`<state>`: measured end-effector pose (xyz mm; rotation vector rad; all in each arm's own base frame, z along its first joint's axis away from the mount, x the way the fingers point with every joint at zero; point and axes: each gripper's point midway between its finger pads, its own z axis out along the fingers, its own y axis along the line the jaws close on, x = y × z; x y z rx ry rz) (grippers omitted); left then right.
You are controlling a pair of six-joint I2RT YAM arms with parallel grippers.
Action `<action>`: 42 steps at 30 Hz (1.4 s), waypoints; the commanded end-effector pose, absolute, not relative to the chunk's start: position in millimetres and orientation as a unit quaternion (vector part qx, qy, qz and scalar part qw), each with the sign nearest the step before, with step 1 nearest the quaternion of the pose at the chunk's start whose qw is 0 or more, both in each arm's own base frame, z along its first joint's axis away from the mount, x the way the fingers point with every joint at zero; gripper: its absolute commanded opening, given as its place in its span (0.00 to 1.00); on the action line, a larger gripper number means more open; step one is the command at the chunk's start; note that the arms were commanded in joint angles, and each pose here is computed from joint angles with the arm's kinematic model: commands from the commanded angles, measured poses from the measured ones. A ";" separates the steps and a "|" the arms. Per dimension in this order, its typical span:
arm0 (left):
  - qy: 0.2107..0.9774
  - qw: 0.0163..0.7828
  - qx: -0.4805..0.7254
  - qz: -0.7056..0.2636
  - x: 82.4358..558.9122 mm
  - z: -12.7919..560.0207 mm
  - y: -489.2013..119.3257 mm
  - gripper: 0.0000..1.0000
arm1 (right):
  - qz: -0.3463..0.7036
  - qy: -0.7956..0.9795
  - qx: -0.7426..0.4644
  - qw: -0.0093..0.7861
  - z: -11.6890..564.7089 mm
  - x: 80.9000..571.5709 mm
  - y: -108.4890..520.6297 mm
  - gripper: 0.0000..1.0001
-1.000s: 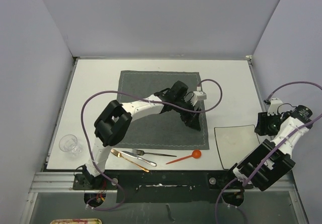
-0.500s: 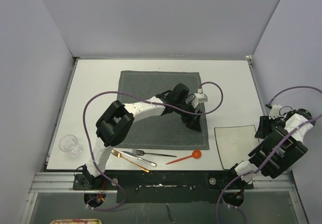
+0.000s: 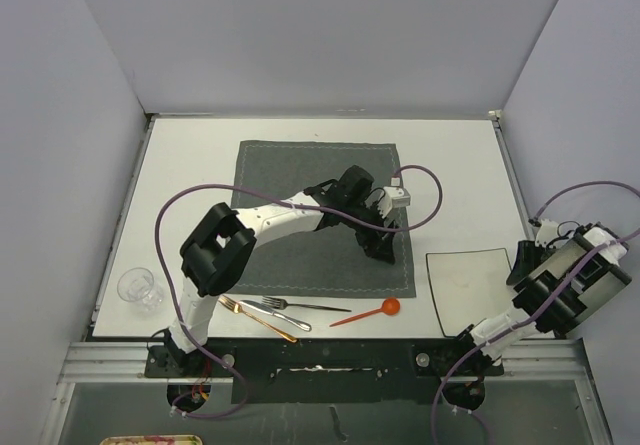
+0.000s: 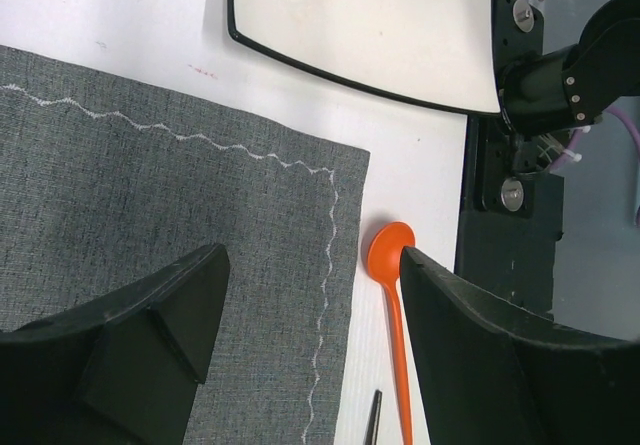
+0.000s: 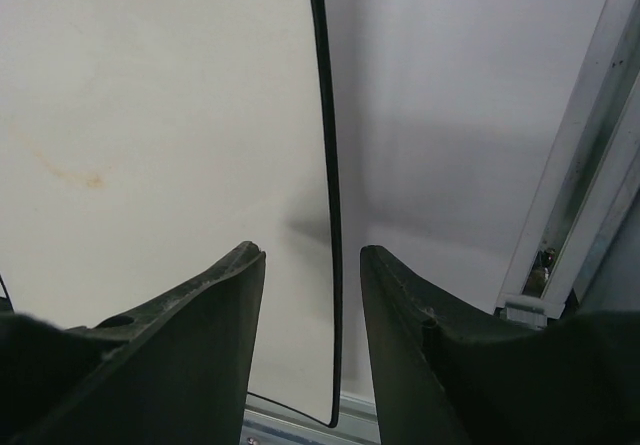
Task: Set the dinner table for one person
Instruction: Pick up the plate at the center of the board.
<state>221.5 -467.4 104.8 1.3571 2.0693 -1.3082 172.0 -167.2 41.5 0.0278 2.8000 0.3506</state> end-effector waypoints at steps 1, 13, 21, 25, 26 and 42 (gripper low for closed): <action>0.699 0.216 0.499 -0.464 221.5 148.6 -465.5 0.68 | 0.122 0.977 0.017 0.176 39.2 177.9 -186.4 0.43; 0.698 0.215 0.505 -0.460 223.6 147.6 -467.9 0.68 | 0.143 0.975 0.017 0.168 30.9 177.7 -187.3 0.40; 0.696 0.212 0.509 -0.460 224.9 147.4 -470.5 0.67 | 0.168 0.973 0.010 0.157 27.7 174.6 -180.6 0.36; 0.694 0.214 0.510 -0.460 226.5 147.3 -471.3 0.67 | 0.173 0.972 0.006 0.156 29.9 174.3 -179.5 0.34; 0.694 0.214 0.510 -0.461 226.5 147.8 -471.6 0.67 | 0.176 0.972 0.003 0.155 30.0 174.1 -178.0 0.34; 0.684 0.220 0.520 -0.462 224.8 153.2 -470.4 0.67 | 0.207 0.968 -0.022 0.138 38.9 174.2 -157.3 0.26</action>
